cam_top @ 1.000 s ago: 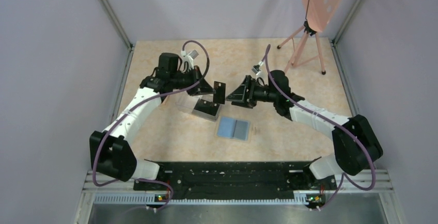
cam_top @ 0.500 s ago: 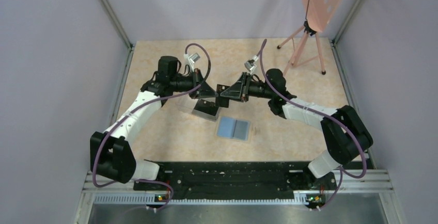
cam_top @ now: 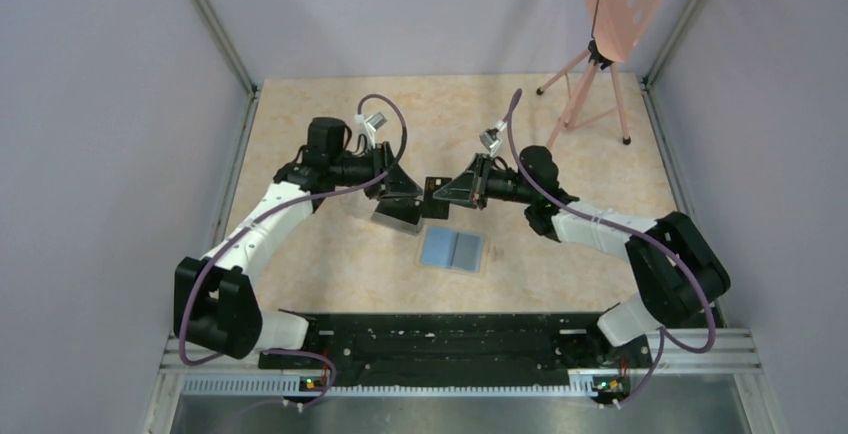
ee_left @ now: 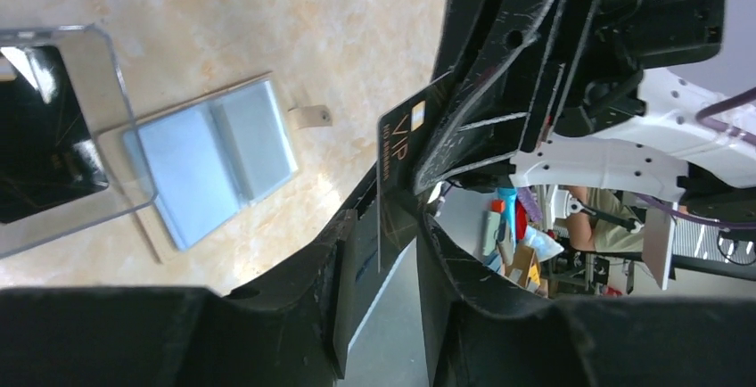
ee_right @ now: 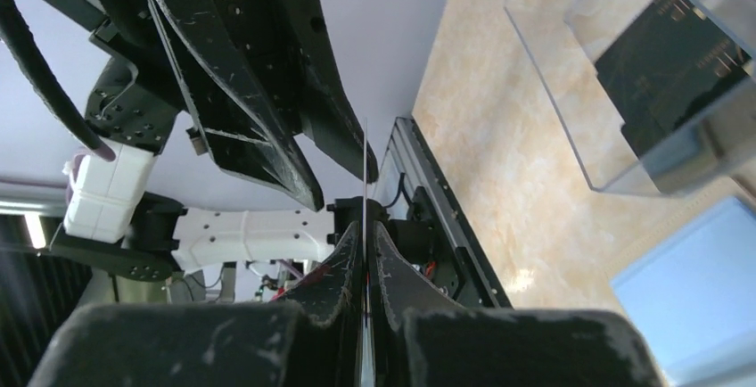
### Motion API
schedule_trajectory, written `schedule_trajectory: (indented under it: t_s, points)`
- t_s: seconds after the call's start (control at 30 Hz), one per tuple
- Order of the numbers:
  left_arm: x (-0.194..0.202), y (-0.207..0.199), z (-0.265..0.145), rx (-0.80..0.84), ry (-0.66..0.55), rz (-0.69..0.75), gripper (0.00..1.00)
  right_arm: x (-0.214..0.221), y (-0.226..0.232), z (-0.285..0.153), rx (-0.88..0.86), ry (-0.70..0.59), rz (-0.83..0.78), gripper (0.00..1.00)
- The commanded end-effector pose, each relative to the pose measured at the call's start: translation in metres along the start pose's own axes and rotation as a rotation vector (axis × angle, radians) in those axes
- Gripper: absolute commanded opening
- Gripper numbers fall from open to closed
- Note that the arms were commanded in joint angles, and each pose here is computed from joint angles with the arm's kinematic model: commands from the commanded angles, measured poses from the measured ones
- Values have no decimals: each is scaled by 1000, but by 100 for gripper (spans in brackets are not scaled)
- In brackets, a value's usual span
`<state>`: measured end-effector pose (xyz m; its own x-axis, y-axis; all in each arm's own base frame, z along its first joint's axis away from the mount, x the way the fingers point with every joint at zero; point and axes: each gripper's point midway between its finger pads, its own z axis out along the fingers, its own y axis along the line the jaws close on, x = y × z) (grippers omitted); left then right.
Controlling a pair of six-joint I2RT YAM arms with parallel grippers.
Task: Put the credit cards into the card holder
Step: Insert the credit card into the card holder.
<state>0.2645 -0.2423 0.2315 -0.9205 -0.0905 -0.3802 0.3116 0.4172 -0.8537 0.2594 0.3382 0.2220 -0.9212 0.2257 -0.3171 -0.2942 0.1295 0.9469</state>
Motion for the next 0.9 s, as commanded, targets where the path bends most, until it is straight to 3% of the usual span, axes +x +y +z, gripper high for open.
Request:
schedule_trajectory:
  t_s: [0.0,0.27,0.47,0.57,0.87]
  points:
    - [11,14,-3,-64,-5,1,37,10,-5,-14,71,-23,-54,0]
    - [65,73,13,-283,161,-54,37,36,-84,-26,446,21,-36,0]
    - [96,105,21,-441,260,-35,31,49,-113,-22,467,1,41,0]
    - [103,120,23,-494,276,-29,22,53,-125,-23,495,3,35,0]
    - [111,145,26,-590,308,-1,11,58,-156,-27,568,15,8,0]
